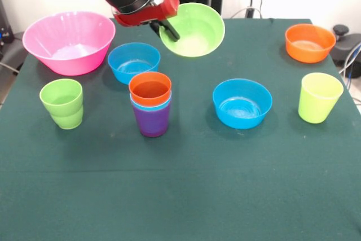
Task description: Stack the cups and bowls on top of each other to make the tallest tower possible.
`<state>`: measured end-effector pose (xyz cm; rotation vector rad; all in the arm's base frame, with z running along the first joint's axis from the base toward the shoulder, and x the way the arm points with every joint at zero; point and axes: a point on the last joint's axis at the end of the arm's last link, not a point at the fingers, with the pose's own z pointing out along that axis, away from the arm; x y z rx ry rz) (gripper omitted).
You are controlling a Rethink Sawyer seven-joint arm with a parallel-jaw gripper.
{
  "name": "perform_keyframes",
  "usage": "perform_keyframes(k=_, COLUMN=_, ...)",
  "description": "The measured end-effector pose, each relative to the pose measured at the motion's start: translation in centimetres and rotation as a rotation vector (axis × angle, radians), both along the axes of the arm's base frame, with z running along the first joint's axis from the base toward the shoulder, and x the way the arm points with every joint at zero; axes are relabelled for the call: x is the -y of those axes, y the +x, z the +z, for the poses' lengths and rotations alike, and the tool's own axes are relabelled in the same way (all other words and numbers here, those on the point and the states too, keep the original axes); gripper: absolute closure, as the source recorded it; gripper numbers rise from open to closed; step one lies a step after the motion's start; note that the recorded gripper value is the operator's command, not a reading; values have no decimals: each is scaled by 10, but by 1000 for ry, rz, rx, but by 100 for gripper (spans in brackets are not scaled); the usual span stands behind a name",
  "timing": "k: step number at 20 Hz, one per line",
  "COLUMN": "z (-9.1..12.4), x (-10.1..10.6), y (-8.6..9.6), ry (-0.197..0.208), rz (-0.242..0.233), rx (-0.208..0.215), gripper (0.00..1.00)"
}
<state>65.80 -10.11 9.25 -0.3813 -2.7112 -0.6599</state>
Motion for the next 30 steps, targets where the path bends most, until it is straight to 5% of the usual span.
perform_keyframes(k=15, z=10, x=46, y=42, ry=-122, rz=-14, rx=120, gripper=100)
perform_keyframes(k=24, z=11, x=64, y=42, ry=-128, rz=-32, rx=135, gripper=100)
perform_keyframes(k=30, z=8, x=84, y=43, ry=-156, rz=-58, rx=196, gripper=100)
